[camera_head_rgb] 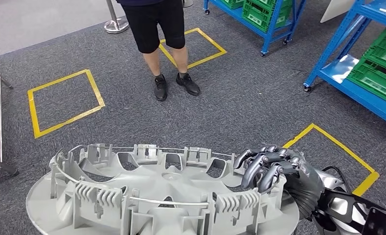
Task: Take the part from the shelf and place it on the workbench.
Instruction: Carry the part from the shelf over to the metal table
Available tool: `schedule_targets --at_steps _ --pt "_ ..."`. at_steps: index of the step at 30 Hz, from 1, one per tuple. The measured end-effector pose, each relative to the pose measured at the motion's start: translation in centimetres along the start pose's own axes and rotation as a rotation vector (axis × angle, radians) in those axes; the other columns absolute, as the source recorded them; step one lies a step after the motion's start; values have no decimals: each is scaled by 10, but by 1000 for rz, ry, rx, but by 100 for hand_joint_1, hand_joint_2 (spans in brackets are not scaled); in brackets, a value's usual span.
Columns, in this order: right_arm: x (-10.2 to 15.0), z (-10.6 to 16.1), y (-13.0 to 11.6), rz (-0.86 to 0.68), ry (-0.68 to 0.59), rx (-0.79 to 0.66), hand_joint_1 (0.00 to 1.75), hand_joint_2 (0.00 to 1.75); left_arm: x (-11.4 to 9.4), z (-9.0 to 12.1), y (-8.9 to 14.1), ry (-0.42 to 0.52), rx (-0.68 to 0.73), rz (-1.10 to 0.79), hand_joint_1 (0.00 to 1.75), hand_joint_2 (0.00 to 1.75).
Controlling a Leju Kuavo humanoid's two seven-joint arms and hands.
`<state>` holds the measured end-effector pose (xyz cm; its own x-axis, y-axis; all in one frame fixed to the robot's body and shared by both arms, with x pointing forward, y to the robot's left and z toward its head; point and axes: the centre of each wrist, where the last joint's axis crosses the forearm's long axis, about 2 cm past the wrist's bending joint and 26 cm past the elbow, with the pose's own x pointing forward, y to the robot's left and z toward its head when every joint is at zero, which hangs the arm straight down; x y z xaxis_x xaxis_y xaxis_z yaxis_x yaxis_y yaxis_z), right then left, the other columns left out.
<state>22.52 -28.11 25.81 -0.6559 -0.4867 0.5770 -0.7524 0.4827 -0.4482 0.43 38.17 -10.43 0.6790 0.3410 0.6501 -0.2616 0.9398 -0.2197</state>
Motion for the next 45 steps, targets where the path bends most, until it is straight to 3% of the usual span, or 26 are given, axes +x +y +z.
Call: schedule_targets --at_steps 6,13,26,45 --pt "7 -3 3 18 -18 -10 175 175 3 1 6 1 0 -20 0 175" --pt "10 1 6 14 7 -27 175 175 1 -2 -3 28 -34 -40 0 175" --pt "5 -10 -12 -17 -42 -3 175 175 5 -11 -16 22 -21 -36 0 175" --pt "1 -25 -13 -71 -39 3 175 175 -13 1 -18 155 -39 -12 0 175"
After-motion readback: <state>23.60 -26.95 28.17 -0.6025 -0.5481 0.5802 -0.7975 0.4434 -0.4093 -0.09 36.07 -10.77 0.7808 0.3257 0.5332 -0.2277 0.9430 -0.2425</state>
